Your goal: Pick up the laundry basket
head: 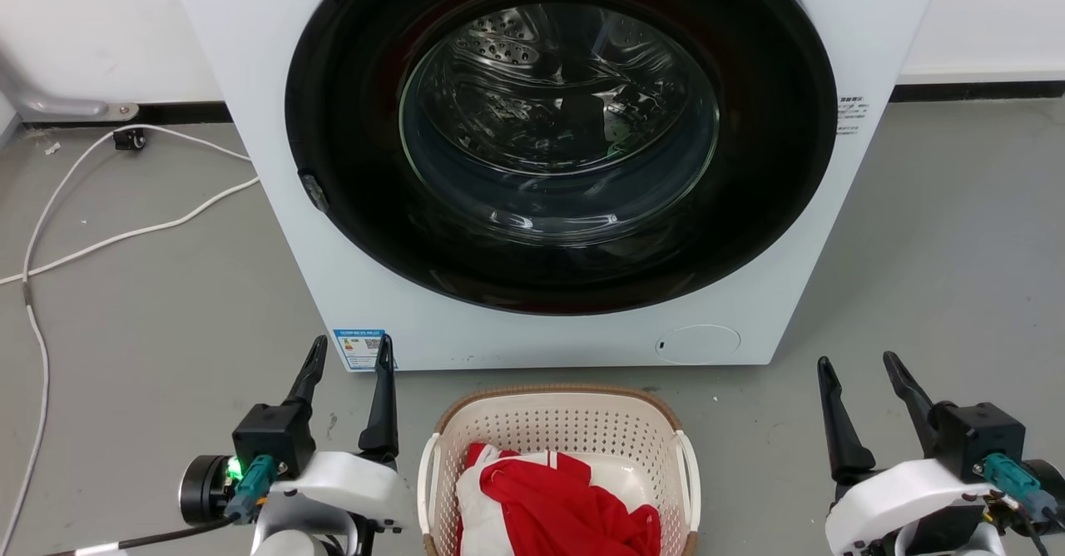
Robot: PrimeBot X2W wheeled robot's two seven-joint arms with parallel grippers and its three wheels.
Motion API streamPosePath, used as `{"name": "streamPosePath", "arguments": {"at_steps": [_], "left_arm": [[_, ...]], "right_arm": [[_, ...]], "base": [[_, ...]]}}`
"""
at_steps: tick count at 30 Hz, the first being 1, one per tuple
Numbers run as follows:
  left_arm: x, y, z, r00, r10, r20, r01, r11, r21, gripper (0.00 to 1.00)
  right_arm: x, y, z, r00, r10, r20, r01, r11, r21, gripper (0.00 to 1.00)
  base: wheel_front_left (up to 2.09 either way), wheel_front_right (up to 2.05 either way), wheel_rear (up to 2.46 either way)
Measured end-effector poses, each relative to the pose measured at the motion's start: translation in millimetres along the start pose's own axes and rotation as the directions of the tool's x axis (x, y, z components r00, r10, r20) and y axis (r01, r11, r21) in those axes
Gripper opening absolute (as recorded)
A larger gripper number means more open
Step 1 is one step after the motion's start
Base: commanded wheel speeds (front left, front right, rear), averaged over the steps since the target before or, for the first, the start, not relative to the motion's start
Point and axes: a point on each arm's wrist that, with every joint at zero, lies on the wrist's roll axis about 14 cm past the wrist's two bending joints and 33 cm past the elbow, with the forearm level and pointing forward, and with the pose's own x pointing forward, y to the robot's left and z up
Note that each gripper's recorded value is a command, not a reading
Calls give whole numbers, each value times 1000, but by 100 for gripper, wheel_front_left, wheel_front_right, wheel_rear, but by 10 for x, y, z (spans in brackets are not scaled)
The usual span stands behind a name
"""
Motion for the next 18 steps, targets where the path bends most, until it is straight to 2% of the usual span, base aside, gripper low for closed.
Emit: {"name": "streamPosePath", "arguments": {"at_steps": [18], "left_arm": [[0,-40,-25,1000,-19,8,18,998,56,100]], "right_arm": [[6,21,-15,1000,11,-8,-12,994,-113,100]], "base": [[0,0,0]]}}
